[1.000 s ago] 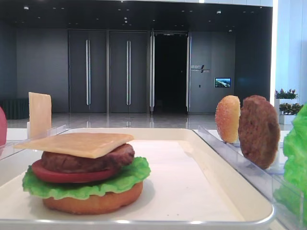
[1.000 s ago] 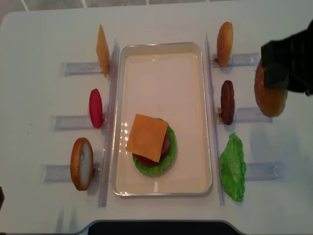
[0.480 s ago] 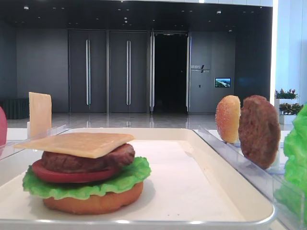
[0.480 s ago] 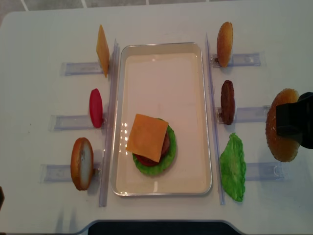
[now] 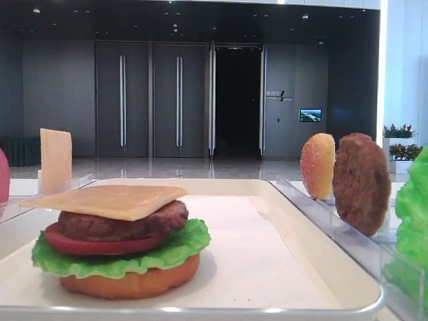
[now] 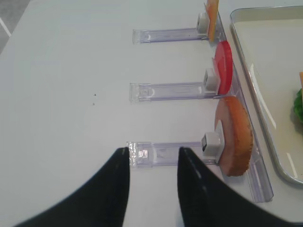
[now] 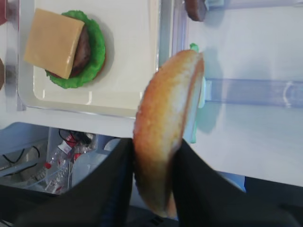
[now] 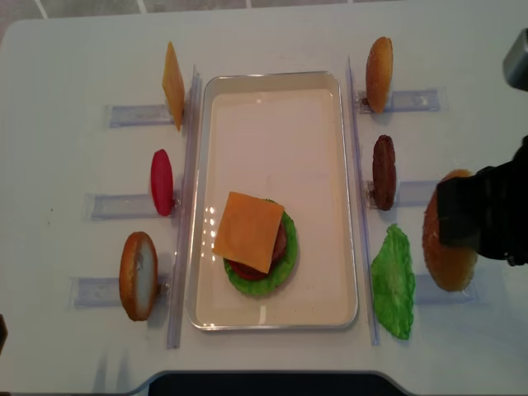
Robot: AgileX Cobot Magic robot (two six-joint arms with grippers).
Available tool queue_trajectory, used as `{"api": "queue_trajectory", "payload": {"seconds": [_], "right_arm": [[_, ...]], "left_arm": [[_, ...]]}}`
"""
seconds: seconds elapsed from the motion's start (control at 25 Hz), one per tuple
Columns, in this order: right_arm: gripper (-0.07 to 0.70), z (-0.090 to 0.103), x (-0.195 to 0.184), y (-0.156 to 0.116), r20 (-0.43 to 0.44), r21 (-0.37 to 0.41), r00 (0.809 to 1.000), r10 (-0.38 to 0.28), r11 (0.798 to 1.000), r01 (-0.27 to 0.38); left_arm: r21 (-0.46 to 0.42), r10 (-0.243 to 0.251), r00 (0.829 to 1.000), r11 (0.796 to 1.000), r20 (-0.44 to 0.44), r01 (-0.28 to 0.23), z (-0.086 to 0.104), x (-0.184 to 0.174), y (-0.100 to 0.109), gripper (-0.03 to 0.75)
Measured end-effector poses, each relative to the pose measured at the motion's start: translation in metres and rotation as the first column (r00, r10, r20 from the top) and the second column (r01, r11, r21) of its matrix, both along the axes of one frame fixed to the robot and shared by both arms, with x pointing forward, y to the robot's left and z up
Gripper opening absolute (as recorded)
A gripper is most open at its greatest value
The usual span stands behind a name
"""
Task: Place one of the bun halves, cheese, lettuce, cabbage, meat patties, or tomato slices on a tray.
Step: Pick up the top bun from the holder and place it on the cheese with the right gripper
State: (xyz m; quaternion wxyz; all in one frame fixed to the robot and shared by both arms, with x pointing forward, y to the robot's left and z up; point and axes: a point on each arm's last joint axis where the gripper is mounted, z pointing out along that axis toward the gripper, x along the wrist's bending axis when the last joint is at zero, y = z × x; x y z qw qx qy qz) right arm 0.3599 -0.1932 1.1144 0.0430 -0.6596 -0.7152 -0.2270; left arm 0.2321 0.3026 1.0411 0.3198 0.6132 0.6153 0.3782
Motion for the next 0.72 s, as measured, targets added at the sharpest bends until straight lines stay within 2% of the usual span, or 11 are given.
{"api": "queue_trajectory", "payload": {"seconds": [0.28, 0.52, 0.72], "right_arm": [[0.215, -0.031, 0.006, 0.075, -0.038, 0.029, 0.988, 0.149, 0.988, -0.148], [0.215, -0.058, 0.01, 0.139, -0.102, -0.019, 0.962, 0.255, 0.966, -0.258], [0.215, -0.061, 0.02, 0.171, -0.096, -0.022, 0.946, 0.309, 0.95, -0.312]], "left_arm": [[0.0, 0.0, 1.0, 1.0, 0.0, 0.0, 0.0, 0.0, 0.0, 0.265], [0.0, 0.0, 1.0, 1.0, 0.0, 0.0, 0.0, 0.0, 0.0, 0.265], [0.0, 0.0, 1.0, 1.0, 0.0, 0.0, 0.0, 0.0, 0.0, 0.265]]}}
